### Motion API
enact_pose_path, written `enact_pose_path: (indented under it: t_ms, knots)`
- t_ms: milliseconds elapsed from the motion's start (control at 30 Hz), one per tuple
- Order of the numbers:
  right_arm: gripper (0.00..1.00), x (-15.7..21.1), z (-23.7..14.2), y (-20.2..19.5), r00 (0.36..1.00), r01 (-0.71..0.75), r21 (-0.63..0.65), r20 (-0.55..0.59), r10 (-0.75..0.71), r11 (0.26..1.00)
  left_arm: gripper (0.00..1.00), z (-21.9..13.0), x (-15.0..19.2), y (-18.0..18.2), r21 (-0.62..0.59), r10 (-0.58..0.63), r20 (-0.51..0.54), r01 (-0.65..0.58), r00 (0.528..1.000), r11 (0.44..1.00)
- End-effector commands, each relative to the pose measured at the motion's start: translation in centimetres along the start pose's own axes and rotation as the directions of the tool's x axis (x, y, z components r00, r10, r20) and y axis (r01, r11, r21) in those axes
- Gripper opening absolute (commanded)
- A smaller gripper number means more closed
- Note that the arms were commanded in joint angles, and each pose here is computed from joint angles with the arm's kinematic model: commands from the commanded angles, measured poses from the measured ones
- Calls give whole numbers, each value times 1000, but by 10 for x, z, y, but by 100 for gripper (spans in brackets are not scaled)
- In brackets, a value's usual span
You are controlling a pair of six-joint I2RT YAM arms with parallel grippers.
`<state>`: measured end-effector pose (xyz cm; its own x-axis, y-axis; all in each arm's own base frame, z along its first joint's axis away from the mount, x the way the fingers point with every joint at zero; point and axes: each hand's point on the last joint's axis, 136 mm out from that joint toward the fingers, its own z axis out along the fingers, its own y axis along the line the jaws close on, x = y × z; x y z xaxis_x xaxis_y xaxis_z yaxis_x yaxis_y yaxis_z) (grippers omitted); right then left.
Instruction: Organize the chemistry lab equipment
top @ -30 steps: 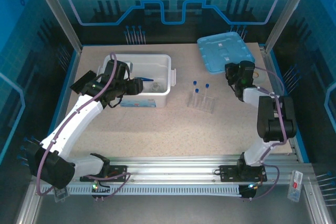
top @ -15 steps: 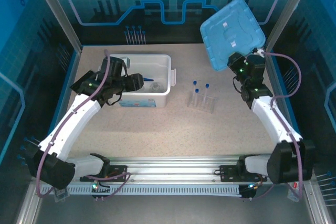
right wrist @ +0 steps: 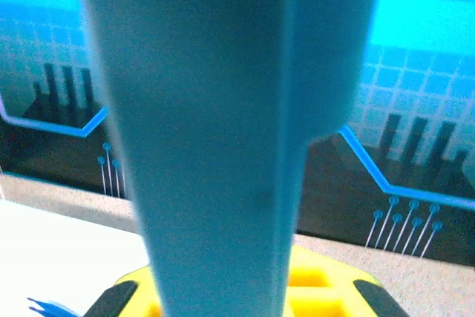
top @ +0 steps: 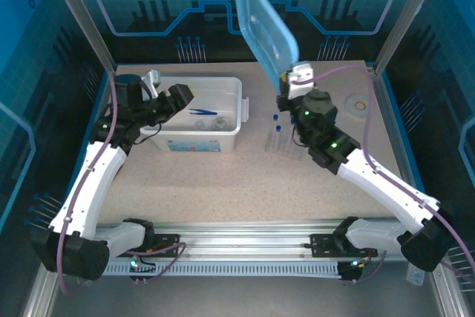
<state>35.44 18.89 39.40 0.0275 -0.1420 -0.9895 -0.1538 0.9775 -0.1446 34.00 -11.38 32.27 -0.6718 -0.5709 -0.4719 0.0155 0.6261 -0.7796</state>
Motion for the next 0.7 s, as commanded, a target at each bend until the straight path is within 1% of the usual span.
enact_pose_path:
  t_ms: [0,67,167,267,400,500,667]
  knots:
    - [0,-46,-5,7,968,207,130,114,-222,970,77,-19,-6,-36,170,-57,4,56,998,984]
    - [0,-47,-3,27,944,294,137,117,-310,946,78,-26,-12,-40,220,-99,12,94,995,971]
    - [0,-43,0,54,897,411,144,116,-428,900,79,-32,-23,-39,301,-197,7,186,980,935]
    - [0,-37,3,75,851,495,151,113,-512,856,79,-36,-32,-35,360,-272,-3,254,962,897]
    - [0,-23,9,90,813,561,148,86,-576,815,78,-41,-41,-32,405,-314,-1,288,949,868]
    - [0,-11,12,104,780,610,125,79,-621,783,78,-43,-45,-32,421,-322,6,290,947,859]
    - [0,-3,11,125,723,673,135,92,-685,728,78,-42,-50,-28,427,-339,7,304,941,852]
